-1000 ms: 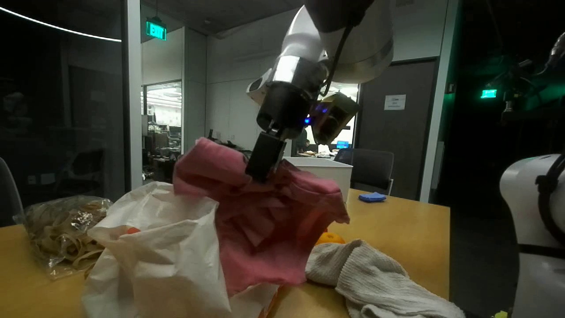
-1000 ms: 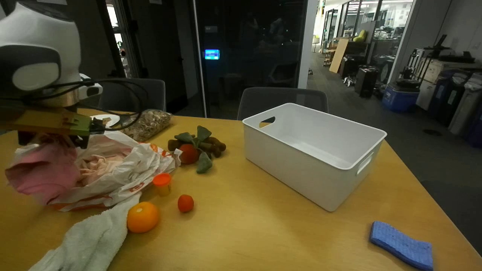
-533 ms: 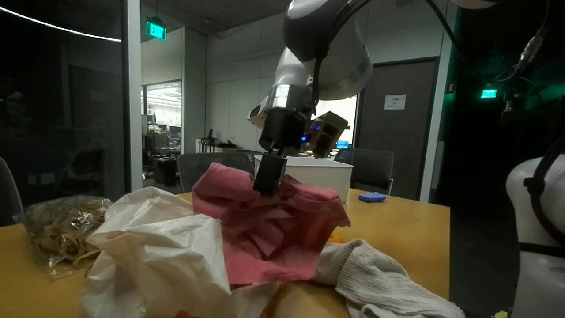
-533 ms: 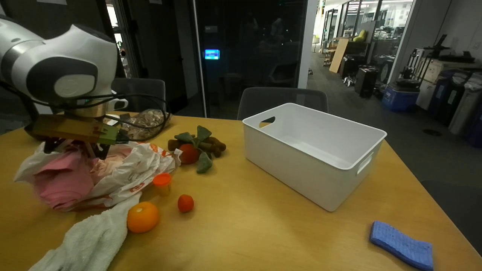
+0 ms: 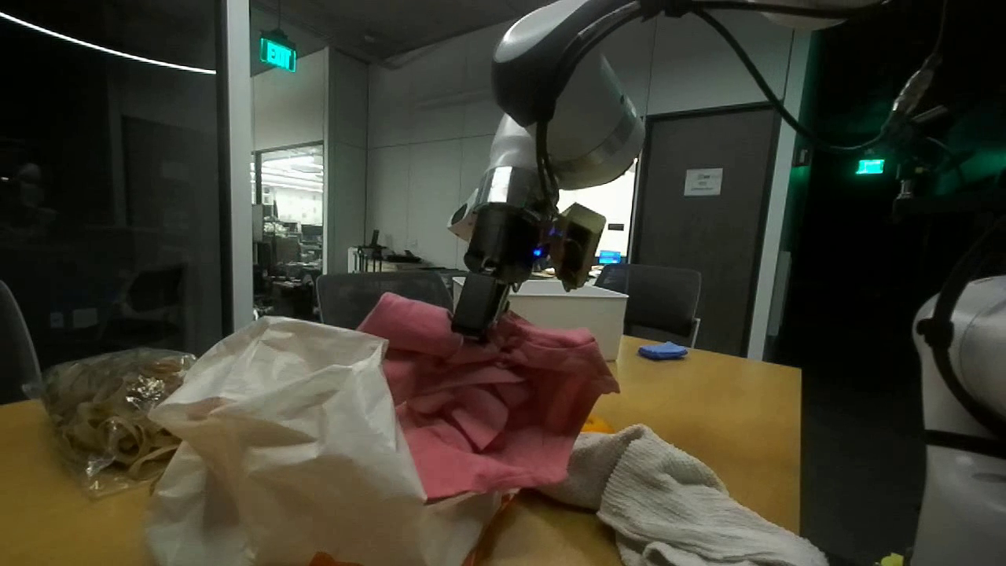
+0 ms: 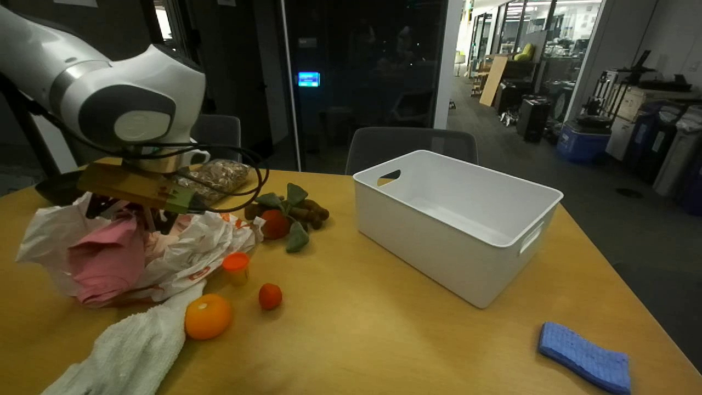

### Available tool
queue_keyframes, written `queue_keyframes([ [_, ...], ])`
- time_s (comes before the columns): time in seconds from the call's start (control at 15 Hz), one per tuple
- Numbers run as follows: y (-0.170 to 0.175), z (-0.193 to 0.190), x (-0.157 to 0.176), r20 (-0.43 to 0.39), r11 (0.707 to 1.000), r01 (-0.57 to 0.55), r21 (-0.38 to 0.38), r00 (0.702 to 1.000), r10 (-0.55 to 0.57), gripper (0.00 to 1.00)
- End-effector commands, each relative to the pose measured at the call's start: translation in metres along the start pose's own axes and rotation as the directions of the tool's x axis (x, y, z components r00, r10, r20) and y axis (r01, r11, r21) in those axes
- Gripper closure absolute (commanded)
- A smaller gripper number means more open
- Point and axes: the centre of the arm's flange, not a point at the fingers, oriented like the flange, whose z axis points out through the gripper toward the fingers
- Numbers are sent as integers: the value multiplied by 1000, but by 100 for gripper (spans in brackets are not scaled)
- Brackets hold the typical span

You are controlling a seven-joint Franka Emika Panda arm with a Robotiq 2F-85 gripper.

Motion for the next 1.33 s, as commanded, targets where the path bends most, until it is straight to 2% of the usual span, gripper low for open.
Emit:
queue_keyframes([
  [0.0,-2,14,13,55,1000,5,10,998,-6,92],
  [0.2,-15,43,19,134,999,51,-5,990,-50,92],
  [0.47,-50,67,34,185,977,205,-60,964,-191,93],
  [0.73,-83,54,56,180,909,373,-185,922,-342,93],
  [0.93,-86,46,76,153,854,448,-263,894,-422,92],
  [1.07,-86,47,88,125,839,473,-268,881,-456,92],
  [1.27,-91,57,103,111,801,522,-293,851,-514,92],
])
